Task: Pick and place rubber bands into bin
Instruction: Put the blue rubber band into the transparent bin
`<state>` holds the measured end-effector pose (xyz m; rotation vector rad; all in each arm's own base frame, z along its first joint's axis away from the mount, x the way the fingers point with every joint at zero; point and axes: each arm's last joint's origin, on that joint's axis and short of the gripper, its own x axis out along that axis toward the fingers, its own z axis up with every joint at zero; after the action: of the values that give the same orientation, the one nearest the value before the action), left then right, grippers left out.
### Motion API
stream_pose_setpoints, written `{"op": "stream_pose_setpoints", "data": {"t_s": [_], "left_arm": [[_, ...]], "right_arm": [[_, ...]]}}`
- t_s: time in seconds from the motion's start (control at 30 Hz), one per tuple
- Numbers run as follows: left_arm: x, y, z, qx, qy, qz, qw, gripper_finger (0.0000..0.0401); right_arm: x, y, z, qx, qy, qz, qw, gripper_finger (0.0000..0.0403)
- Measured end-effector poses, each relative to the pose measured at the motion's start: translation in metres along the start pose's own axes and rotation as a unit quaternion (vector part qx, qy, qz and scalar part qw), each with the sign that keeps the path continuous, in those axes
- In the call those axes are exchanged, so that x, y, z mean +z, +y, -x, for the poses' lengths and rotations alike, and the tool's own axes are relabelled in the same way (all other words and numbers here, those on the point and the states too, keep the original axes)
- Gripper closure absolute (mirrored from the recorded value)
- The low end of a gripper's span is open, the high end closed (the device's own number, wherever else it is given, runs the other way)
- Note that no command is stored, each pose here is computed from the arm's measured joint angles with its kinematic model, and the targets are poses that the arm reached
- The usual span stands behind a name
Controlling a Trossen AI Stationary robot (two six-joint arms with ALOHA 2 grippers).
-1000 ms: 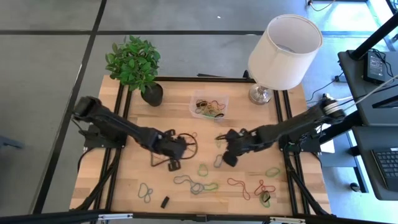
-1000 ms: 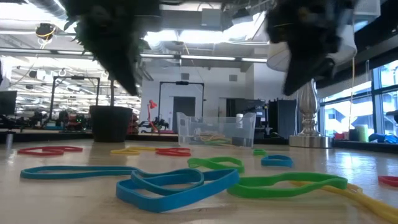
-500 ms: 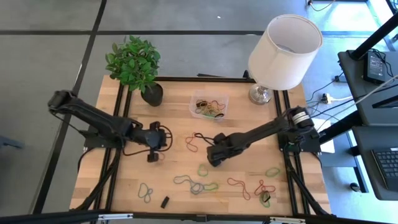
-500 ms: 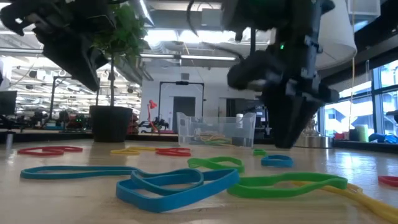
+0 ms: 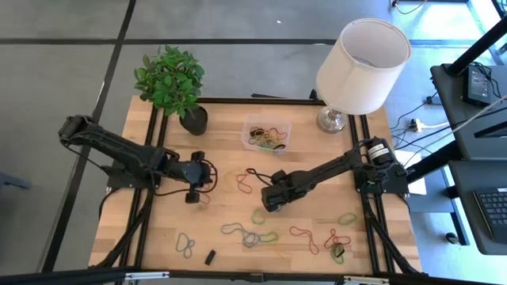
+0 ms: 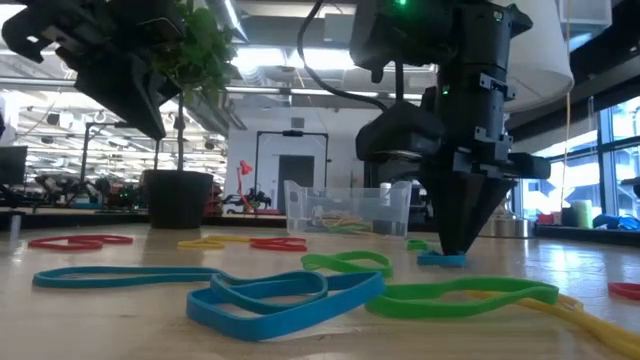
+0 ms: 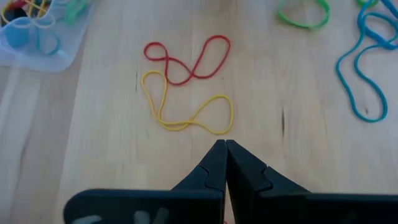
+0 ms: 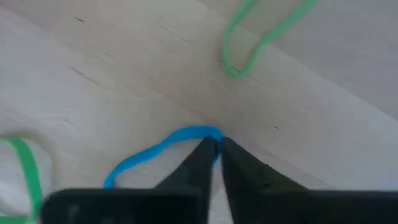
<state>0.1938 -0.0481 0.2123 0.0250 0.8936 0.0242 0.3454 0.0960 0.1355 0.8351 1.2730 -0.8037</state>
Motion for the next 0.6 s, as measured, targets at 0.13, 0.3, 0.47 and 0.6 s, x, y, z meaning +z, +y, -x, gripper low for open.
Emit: {"op": "stream_pose_setpoints", "data": {"t_s": [0.13, 0.3, 0.47, 0.6], "left_arm": [[0.001, 0.001, 0.0, 0.023, -0.006, -0.006, 1.0, 0.04], [0.003, 0.002, 0.0, 0.047, -0.024, -0.002, 0.999, 0.04], [0.003, 0.002, -0.001, 0.045, -0.019, -0.016, 0.999, 0.04], [0.005, 0.004, -0.004, 0.068, -0.028, 0.015, 0.997, 0.04]], "right_arm": [[0.0, -0.001, 0.003, 0.003, -0.002, 0.009, 1.0, 0.0393], [0.009, -0.007, 0.038, 0.024, -0.034, 0.027, 0.999, 0.0399], [0.032, -0.031, 0.084, 0.028, -0.085, 0.028, 0.996, 0.0401], [0.058, -0.054, 0.116, 0.045, -0.121, 0.048, 0.99, 0.0401]]}}
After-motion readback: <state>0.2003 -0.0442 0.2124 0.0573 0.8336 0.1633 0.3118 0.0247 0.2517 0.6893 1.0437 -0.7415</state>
